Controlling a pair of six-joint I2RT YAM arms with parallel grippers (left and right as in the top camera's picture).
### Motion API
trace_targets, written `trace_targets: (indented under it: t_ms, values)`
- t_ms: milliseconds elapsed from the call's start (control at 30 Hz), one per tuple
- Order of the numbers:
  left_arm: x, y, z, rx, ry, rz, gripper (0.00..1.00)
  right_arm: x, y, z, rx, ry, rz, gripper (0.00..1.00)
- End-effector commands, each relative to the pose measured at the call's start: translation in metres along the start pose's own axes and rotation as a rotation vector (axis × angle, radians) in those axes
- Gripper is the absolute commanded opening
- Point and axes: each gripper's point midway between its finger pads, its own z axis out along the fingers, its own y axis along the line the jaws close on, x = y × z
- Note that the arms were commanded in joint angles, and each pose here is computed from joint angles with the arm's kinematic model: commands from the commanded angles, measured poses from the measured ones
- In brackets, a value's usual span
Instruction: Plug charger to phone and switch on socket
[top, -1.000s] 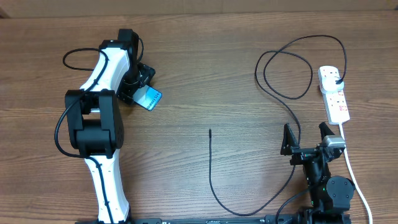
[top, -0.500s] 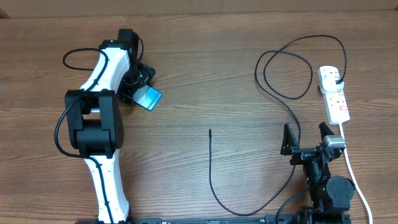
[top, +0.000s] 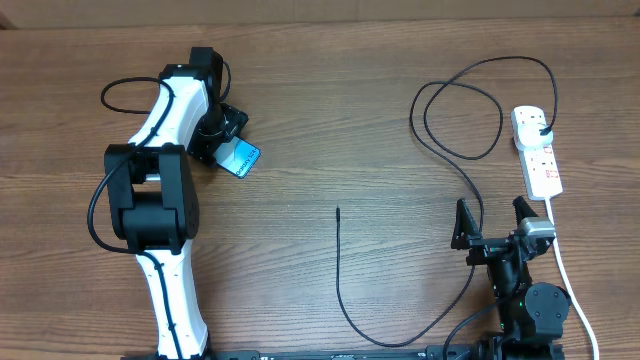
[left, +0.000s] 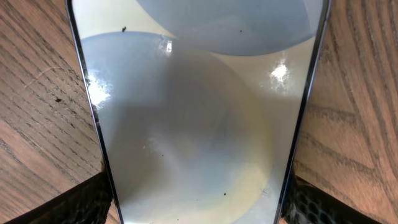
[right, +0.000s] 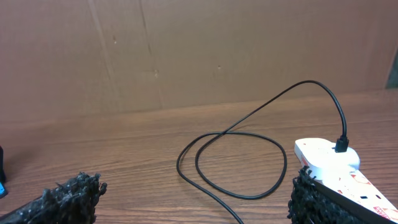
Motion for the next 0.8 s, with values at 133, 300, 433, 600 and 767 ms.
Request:
trace_targets:
  t_ms: [133,300,433,600,767]
  values:
    - [0.0070,0.0066,0.0219,-0.037,0.038,-0.014,0.84,0.0018,0.0022,0.0001,-0.011,-0.004,-0.005,1.00]
    - [0.0065,0.0069,0.0219,-0.039,0.035,-0.014,0.81,0.0018,0.0022,0.0001,-0.011,-0.004,-0.005,1.00]
    - [0.0064,0.0069,0.0220,-0.039,0.035,-0.013,0.77,0.0018,0.0022,0.0001,-0.011,-0.004,-0.005,1.00]
    - [0.0060,0.0071,0.0220,-0.041,0.032,-0.013,0.75,0.0018,0.0022,0.0001,-0.011,-0.004,-0.005,1.00]
    - [0.0060,0.0072,0.0220,-0.041,0.032,-0.013,0.71,0.0018,0.0022,0.0001,-0.011,-0.004,-0.005,1.00]
